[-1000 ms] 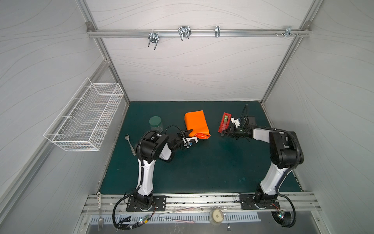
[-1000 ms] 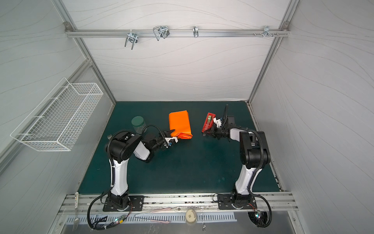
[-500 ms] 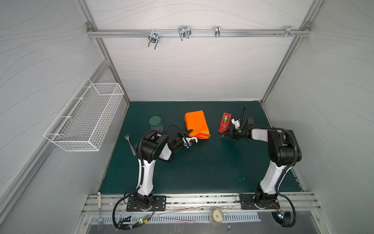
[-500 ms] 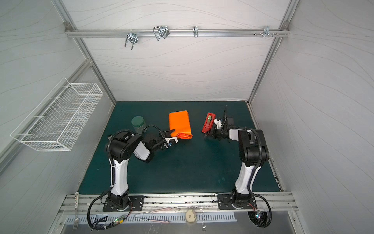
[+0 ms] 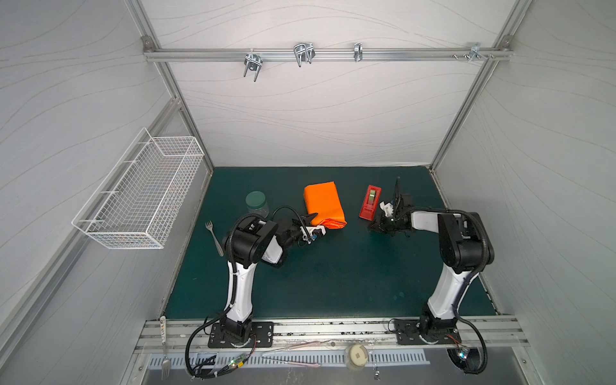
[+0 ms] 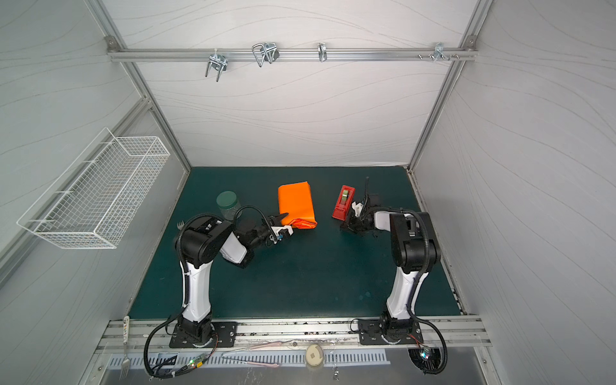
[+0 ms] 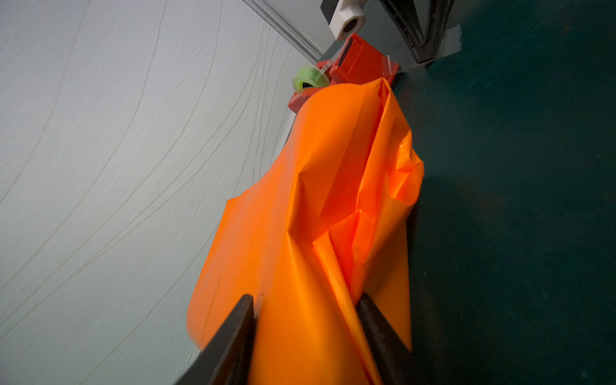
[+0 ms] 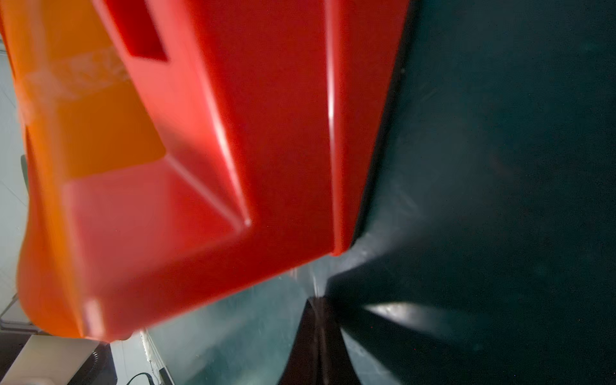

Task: Wrap a gift box in wrapping paper
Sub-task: Tear off the tape with the cutter, then stick the wrapping paper to the gift box.

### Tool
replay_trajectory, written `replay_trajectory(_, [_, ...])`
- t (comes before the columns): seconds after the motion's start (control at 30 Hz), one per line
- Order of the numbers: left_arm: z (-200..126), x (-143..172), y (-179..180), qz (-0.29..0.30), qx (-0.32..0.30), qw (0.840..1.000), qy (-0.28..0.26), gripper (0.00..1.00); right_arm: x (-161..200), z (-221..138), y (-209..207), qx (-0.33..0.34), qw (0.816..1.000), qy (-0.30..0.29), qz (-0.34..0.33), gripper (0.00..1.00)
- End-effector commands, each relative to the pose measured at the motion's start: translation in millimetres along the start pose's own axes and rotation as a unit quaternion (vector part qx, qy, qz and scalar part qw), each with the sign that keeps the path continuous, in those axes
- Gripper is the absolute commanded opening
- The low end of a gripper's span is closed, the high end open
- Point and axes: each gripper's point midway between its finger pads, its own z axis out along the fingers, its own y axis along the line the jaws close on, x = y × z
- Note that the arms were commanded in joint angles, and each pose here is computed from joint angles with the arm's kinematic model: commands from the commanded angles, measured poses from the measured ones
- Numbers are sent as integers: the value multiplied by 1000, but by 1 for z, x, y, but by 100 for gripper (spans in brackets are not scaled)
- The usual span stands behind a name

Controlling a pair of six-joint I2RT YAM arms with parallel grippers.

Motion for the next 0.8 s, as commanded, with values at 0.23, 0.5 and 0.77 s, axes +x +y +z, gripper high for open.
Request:
replay_trajectory(0.23, [3, 11, -8, -3, 7, 1000, 11, 51, 36, -42, 139, -198, 948, 11, -250, 0])
replay_trajectory(0.5, [3, 11, -8, -4, 7, 1000, 12, 51, 78, -30, 211, -216, 857, 3, -467, 0])
replay_trajectory(0.77, [4, 11, -7, -5, 7, 1000, 11, 51, 87, 7, 211, -191, 834, 13, -518, 0])
